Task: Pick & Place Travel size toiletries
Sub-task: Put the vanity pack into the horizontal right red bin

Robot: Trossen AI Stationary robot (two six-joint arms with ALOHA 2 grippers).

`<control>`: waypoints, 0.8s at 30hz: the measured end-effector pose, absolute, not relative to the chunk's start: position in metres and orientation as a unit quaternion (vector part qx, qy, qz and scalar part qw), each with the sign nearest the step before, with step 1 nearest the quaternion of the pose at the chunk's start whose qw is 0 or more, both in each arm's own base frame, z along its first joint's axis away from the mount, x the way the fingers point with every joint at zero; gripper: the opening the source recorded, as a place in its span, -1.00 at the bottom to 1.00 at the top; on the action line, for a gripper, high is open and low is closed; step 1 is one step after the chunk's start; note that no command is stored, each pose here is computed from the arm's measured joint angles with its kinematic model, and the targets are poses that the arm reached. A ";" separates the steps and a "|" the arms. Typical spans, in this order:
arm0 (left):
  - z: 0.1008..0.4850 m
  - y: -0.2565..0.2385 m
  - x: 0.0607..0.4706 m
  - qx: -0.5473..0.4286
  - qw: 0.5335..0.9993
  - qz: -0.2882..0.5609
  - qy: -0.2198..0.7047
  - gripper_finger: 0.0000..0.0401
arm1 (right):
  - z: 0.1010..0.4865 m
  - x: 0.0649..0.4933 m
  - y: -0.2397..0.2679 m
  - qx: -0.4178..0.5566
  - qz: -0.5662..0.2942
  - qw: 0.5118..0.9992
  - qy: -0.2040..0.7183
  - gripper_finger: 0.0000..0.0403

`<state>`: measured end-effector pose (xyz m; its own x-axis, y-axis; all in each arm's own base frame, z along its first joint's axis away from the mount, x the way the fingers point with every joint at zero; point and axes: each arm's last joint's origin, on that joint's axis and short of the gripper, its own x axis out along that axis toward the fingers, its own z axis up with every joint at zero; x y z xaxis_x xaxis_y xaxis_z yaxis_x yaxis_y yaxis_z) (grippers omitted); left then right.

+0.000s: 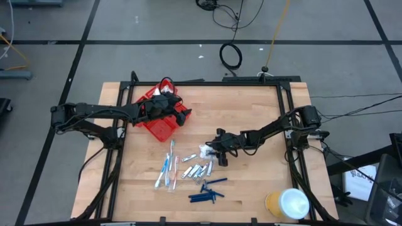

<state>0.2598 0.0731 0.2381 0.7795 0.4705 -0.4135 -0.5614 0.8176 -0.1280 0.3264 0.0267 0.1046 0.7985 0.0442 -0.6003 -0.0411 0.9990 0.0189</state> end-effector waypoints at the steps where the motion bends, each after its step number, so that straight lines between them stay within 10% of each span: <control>1: 0.238 0.073 0.260 -0.123 0.935 0.276 0.185 0.82 | 0.106 0.326 0.026 0.003 0.022 0.949 0.315 -0.34; 13: 0.238 0.072 0.260 -0.130 0.936 0.270 0.184 0.84 | 0.158 0.320 0.008 -0.044 0.008 0.968 0.246 -0.88; 24: 0.239 0.061 0.269 -0.260 0.934 0.193 0.153 0.83 | 0.213 0.298 -0.024 -0.135 -0.158 0.958 0.198 -0.89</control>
